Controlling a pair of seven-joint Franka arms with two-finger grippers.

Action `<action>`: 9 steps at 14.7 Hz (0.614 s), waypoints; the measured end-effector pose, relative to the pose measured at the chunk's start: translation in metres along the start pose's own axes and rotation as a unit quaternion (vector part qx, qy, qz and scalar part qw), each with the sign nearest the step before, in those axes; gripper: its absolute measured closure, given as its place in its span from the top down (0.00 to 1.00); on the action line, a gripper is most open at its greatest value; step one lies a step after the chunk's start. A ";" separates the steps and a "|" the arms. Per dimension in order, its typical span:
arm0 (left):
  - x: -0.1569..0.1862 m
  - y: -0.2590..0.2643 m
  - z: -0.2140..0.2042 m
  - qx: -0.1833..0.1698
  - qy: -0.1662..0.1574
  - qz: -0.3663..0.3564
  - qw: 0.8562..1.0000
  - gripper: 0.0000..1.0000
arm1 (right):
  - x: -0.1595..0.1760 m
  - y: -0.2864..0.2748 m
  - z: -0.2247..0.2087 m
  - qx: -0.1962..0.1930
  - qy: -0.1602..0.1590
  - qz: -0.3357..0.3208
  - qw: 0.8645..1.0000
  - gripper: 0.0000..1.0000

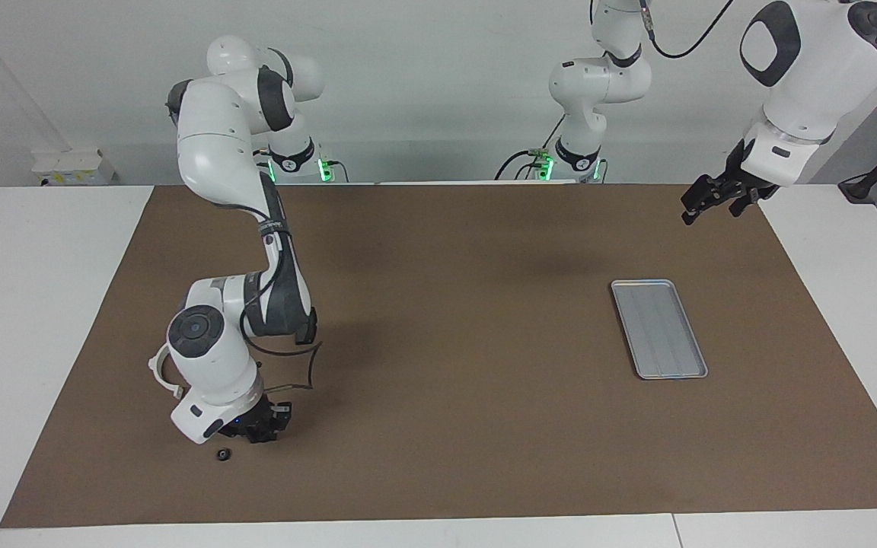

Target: Pick bearing gear from pile to tray

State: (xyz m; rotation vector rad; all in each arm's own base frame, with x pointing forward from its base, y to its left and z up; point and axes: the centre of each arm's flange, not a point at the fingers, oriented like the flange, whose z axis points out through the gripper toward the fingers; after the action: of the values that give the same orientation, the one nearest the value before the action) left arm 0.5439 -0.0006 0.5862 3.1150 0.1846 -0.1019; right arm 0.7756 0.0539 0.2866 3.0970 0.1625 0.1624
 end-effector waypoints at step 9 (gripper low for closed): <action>0.000 0.000 0.000 0.000 0.000 0.000 1.000 1.00 | -0.007 -0.120 -0.055 -0.003 -0.043 0.106 0.993 0.35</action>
State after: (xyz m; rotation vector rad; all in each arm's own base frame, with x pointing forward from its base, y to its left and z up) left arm 0.5439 -0.0006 0.5862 3.1150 0.1846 -0.1019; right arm 0.7506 0.1740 0.3356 3.1017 -0.1703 0.0351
